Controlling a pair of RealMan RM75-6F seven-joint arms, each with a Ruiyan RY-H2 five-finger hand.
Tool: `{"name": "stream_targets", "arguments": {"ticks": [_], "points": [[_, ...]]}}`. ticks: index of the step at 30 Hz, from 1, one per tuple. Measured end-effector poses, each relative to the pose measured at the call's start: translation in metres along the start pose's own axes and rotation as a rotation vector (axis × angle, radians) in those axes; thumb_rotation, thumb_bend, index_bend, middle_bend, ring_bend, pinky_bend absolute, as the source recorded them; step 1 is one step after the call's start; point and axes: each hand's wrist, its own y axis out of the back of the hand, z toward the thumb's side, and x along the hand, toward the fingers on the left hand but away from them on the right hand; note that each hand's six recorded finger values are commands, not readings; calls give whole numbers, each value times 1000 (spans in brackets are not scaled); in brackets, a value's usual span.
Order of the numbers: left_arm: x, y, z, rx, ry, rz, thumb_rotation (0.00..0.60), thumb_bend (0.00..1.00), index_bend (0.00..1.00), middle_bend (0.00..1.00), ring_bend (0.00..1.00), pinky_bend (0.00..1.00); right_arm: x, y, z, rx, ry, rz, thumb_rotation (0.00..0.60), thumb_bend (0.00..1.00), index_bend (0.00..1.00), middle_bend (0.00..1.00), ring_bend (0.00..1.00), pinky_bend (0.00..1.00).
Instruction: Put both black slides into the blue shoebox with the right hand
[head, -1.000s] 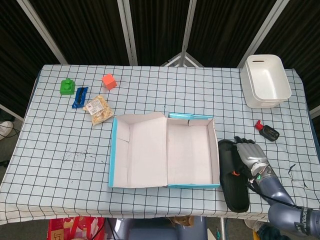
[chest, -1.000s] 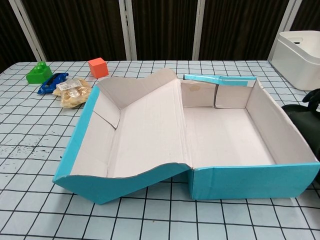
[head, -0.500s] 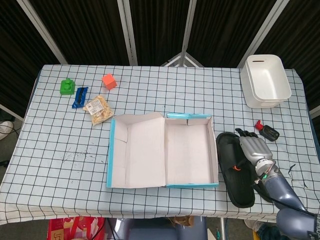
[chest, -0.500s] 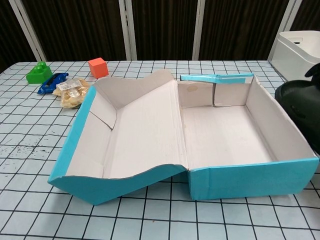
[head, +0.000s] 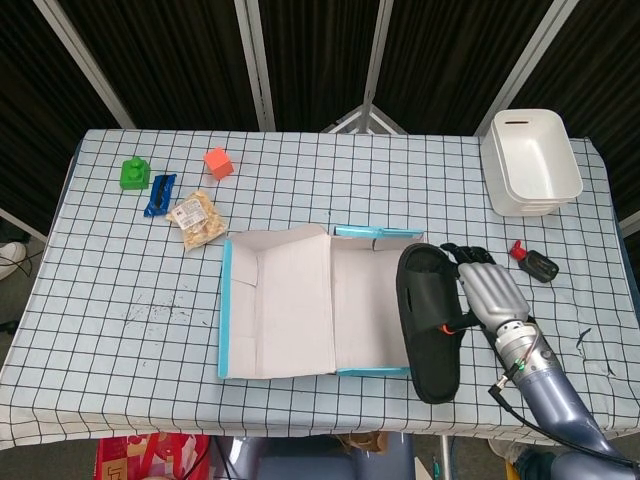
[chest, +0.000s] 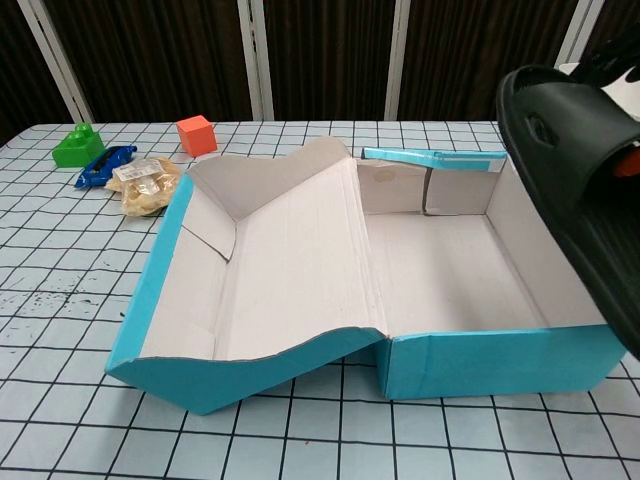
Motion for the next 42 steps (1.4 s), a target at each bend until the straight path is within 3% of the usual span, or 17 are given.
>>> {"name": "stream_targets", "arguments": {"ticks": [8,16,31,42], "points": [[2,-3,0,-15,-13,-26,600,370,11,0,0,30,-7,-13,31,-126,69,-23,600,183,593,305,232,73],[4,-4,-1,-21,-16,-36,600,370,11,0,0,30,-30,-32,57,-270,123,-72,600,200,595,330,252,73],[10,-4,-11,-12,24,-30,600,369,11,0,0,30,-86,-52,52,-327,192,-178,600,202,604,347,261,73],[10,-6,-9,5,27,-31,600,370,11,0,0,30,-95,-74,38,-330,220,-134,600,202,604,347,261,73]]}}
